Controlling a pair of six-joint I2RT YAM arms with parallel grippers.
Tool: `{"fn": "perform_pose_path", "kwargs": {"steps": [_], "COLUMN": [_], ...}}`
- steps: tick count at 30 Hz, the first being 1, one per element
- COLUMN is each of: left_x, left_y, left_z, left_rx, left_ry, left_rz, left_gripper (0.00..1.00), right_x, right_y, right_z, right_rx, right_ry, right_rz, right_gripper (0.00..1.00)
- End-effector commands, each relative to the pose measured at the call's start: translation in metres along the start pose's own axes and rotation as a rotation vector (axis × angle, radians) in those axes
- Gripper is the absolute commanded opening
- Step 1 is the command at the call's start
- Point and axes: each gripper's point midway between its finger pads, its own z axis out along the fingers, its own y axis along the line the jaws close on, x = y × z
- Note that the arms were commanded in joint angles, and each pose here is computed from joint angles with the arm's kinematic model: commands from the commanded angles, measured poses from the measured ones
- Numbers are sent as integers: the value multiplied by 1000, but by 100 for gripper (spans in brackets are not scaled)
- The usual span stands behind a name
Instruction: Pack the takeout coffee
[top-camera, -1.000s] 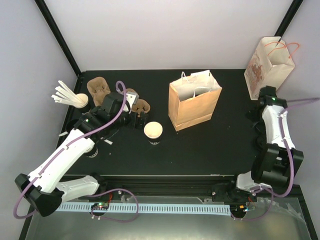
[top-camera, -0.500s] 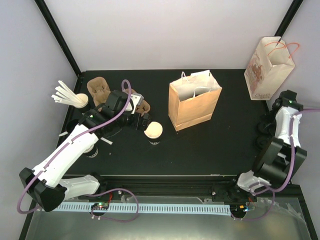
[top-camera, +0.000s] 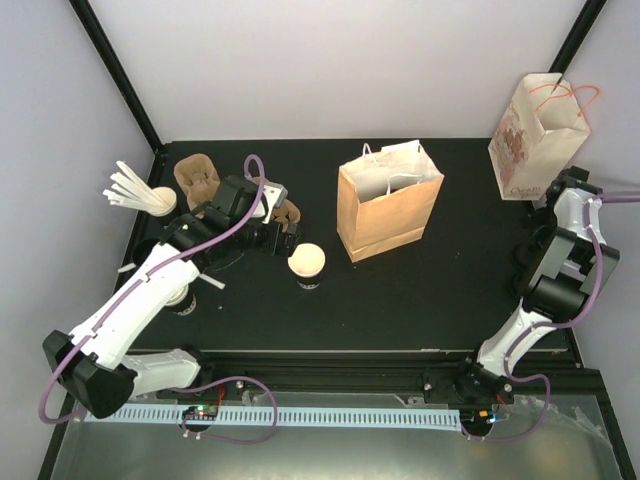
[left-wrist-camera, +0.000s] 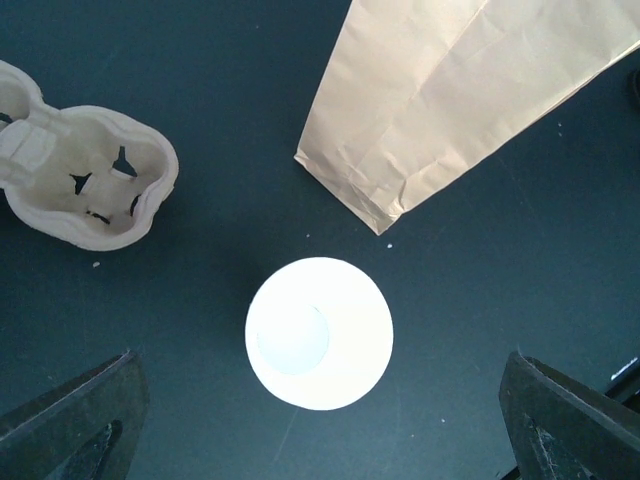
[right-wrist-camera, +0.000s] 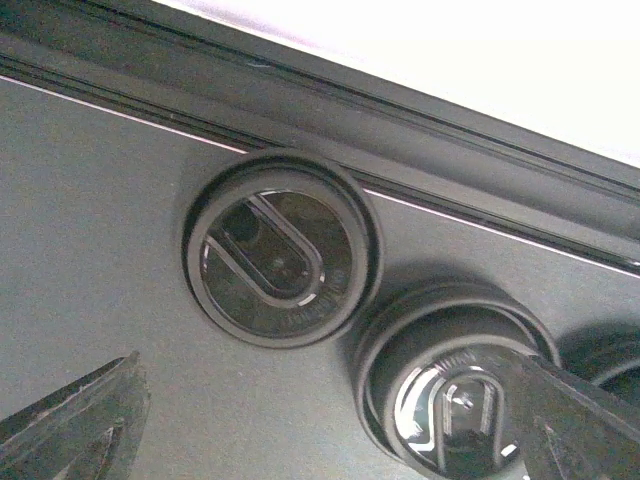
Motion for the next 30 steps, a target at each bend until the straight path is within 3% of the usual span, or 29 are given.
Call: {"fn": "perform_pose_path", "kwargs": {"steps": [1,7,23,30], "left_x": [-16,-23,-26,-26], "left_y": [2,3,7,8], "left_z": [-6,-4,2,5], "left_rx": [-17,-30,-43,-46], "left_ry": [-30,-35,-20,-15], "left_rz": [26,55,64,64], "left_gripper": [99,99,99,99], "right_x": [-6,5,10,8], "right_y": [15,27,29,31], "right_z": [13,37,77,79], "right_rx": [-25,-37,22,12], "right_ry": [22,91,127,121], "right_rz": [-9,-35,-74,-70], "right_gripper": [100,100,99,86]}}
